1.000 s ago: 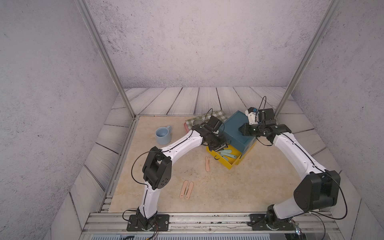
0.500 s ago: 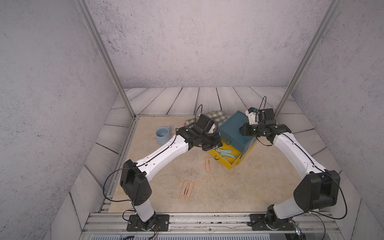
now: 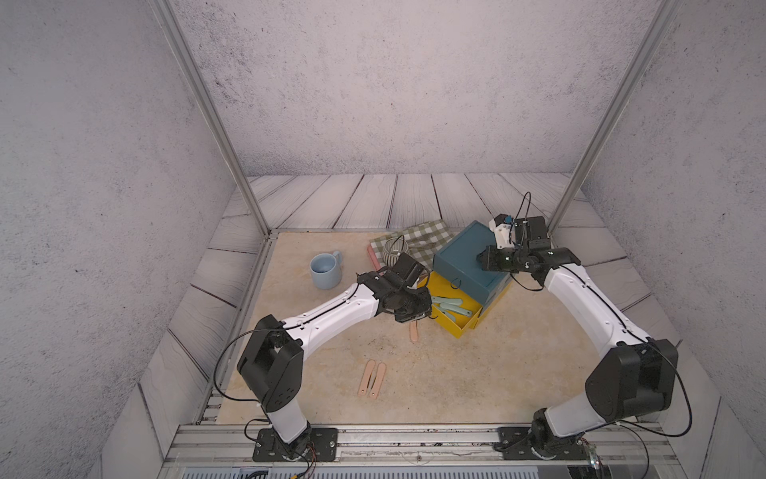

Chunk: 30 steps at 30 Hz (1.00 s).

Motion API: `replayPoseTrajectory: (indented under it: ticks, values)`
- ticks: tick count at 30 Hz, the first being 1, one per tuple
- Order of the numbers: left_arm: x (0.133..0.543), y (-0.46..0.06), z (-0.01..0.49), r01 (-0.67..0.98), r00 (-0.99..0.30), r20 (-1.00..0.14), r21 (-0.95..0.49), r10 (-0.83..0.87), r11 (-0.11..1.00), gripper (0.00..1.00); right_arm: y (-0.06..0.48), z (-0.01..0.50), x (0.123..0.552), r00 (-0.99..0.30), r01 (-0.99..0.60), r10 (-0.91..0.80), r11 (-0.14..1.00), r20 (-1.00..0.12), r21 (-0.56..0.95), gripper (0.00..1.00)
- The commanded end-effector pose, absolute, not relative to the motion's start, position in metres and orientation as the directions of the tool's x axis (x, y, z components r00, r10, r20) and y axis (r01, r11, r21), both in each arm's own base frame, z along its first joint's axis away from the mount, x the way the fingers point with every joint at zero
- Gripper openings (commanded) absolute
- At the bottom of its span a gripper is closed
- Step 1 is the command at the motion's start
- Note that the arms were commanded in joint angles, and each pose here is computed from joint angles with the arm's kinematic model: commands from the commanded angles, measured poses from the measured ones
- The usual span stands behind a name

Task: Place the fruit knives into the drawer by color
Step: Close the drawer in the storage box.

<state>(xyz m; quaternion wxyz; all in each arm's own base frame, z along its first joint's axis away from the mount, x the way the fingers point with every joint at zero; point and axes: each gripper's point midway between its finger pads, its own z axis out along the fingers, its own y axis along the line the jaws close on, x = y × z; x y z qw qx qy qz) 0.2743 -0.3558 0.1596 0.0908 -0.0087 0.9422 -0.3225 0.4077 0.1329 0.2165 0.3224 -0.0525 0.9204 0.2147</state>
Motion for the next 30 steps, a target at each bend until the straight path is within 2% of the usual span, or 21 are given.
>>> replayPoseTrajectory:
  ticks: [1, 30]
  values:
    - [0.281, -0.364, 0.149, 0.047, -0.983, -0.171, -0.598, -0.071, 0.800, 0.00, 0.100, 0.083, 0.302, -0.999, -0.020, -0.011, 0.969, -0.038, 0.247, 0.00]
    - [0.318, -0.418, 0.136, 0.065, -0.987, -0.152, -0.652, -0.046, 0.756, 0.00, 0.103, 0.077, 0.296, -1.000, -0.017, -0.014, 0.964, -0.014, 0.265, 0.00]
